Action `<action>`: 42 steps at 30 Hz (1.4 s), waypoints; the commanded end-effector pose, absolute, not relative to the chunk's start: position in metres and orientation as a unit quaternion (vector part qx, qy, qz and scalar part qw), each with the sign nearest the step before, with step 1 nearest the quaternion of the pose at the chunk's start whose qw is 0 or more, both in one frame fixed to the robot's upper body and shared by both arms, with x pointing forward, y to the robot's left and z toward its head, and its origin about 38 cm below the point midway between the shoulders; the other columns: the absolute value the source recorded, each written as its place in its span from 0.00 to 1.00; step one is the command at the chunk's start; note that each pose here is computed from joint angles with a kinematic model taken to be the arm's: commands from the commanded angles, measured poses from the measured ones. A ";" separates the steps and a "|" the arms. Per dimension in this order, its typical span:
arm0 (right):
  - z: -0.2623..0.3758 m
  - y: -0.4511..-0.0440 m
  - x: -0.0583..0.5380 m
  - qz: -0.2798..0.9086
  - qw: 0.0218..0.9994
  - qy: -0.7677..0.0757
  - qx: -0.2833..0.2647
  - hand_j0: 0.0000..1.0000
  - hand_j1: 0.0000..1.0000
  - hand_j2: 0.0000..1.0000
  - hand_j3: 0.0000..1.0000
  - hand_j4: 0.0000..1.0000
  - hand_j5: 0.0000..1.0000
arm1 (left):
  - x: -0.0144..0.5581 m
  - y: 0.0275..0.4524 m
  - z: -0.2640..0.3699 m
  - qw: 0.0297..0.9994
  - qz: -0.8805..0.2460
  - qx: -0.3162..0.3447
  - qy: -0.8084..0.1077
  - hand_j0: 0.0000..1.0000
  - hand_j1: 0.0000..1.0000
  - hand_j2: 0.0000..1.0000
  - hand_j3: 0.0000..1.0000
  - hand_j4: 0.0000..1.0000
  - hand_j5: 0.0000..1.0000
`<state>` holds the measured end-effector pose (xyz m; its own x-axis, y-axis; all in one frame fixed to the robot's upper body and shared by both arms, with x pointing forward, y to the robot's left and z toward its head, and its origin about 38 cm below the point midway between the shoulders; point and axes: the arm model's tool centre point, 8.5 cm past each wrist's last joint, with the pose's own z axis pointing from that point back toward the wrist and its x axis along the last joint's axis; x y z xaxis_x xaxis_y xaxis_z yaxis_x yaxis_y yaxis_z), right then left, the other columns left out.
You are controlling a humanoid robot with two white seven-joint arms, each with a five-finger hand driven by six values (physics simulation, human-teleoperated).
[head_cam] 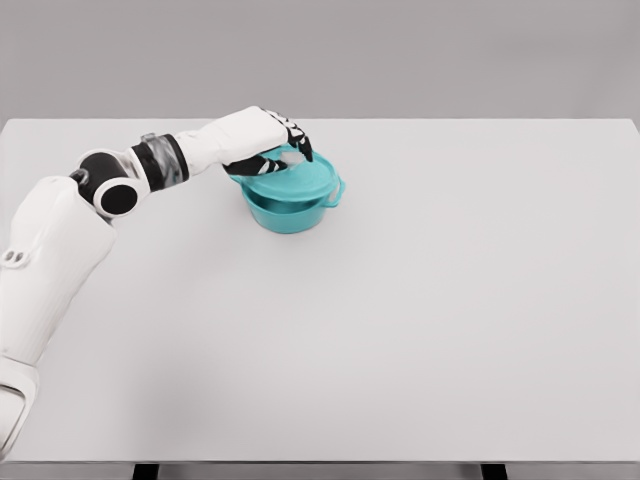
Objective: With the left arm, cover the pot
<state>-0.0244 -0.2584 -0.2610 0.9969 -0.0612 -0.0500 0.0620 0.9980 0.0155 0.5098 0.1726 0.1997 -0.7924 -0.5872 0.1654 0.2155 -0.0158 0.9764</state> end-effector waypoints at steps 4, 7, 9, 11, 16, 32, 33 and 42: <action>-0.261 -0.258 -0.024 -0.031 0.999 0.025 0.009 1.00 1.00 1.00 1.00 1.00 1.00 | 0.510 0.173 0.200 0.291 -0.695 0.144 -0.641 0.65 0.65 0.65 0.65 0.65 0.65; -0.261 -0.258 -0.024 -0.031 0.999 0.025 0.009 1.00 1.00 1.00 1.00 1.00 1.00 | 0.512 0.176 0.196 0.297 -0.695 0.144 -0.638 0.68 0.68 0.68 0.68 0.68 0.68; -0.261 -0.258 -0.024 -0.031 0.999 0.025 0.009 1.00 1.00 1.00 1.00 1.00 1.00 | 0.513 0.176 0.198 0.296 -0.695 0.145 -0.639 0.69 0.69 0.69 0.69 0.69 0.69; -0.261 -0.258 -0.024 -0.031 0.999 0.025 0.009 1.00 1.00 1.00 1.00 1.00 1.00 | 0.513 0.176 0.199 0.296 -0.695 0.146 -0.638 0.71 0.71 0.71 0.71 0.71 0.71; -0.261 -0.258 -0.024 -0.031 0.999 0.025 0.009 1.00 1.00 1.00 1.00 1.00 1.00 | 0.513 0.176 0.199 0.296 -0.695 0.146 -0.638 0.77 0.77 0.77 0.77 0.77 0.77; -0.261 -0.258 -0.024 -0.031 0.999 0.025 0.009 1.00 1.00 1.00 1.00 1.00 1.00 | 0.517 0.173 0.195 0.302 -0.697 0.145 -0.634 0.90 0.90 0.90 0.90 0.90 0.90; -0.261 -0.258 -0.025 -0.031 0.999 0.025 0.009 1.00 1.00 1.00 1.00 1.00 1.00 | 0.517 0.173 0.195 0.302 -0.697 0.145 -0.634 0.90 0.90 0.90 0.90 0.90 0.90; -0.261 -0.258 -0.025 -0.031 0.999 0.025 0.009 1.00 1.00 1.00 1.00 1.00 1.00 | 0.519 0.174 0.195 0.305 -0.696 0.146 -0.633 0.95 0.95 0.95 0.95 0.95 0.95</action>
<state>-0.0245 -0.2583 -0.2610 0.9969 -0.0612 -0.0502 0.0621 0.9980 0.0155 0.5187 0.1732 0.1959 -0.7754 -0.6068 0.1746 0.2351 -0.0208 0.9717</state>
